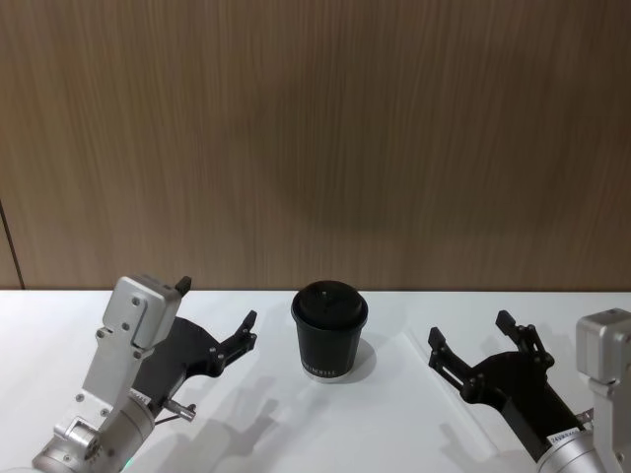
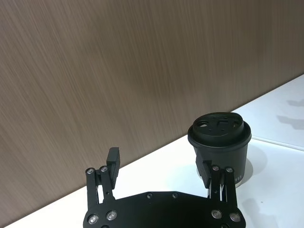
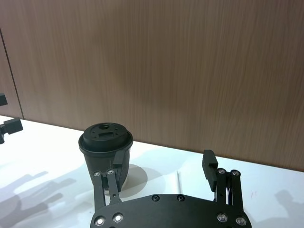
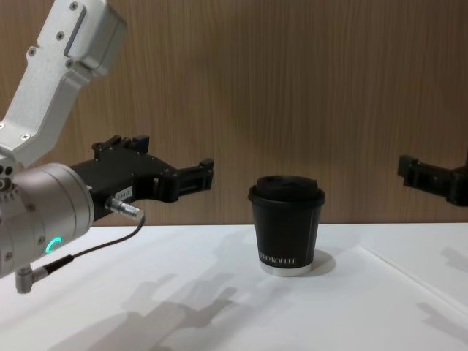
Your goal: Pick up the straw with one hand, pass it to the other hand, and insert it into the cup.
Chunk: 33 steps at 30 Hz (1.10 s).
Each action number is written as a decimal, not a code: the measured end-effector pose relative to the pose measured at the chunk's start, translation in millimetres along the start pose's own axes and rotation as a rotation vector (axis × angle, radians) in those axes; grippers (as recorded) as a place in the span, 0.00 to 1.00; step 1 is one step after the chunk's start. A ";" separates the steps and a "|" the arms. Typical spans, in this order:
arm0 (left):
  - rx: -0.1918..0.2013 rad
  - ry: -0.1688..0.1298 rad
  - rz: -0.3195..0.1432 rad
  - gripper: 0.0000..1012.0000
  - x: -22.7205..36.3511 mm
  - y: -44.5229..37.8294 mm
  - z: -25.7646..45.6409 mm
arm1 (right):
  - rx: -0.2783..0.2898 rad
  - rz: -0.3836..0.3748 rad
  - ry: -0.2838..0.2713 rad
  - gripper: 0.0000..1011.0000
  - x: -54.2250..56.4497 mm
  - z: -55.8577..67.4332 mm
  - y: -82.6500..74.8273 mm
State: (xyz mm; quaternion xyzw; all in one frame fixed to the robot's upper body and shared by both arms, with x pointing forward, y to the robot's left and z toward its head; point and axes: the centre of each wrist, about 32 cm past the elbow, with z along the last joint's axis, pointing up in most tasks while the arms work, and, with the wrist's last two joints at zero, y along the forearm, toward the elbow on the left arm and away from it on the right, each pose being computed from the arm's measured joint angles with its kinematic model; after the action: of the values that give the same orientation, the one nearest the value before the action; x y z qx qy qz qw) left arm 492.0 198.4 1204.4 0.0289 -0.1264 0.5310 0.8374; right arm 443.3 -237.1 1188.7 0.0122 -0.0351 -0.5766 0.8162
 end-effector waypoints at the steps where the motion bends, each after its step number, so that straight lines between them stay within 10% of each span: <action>1: 0.000 0.000 0.000 0.99 0.0 0.0 0.0 | 0.000 0.000 0.000 0.99 0.0 0.0 0.0; 21: 0.000 0.000 0.000 0.99 0.0 0.0 0.0 | -0.002 -0.004 -0.001 0.99 1.9 0.2 -0.2; 33: 0.000 0.000 0.000 0.99 0.0 0.0 0.0 | -0.055 0.009 -0.011 0.99 22.2 0.7 -6.2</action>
State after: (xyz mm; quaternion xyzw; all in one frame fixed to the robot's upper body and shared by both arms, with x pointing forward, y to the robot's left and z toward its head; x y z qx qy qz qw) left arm 492.0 198.4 1204.4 0.0289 -0.1264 0.5311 0.8374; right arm 444.8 -260.1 1190.0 -0.0133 -0.0238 -0.5737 0.8186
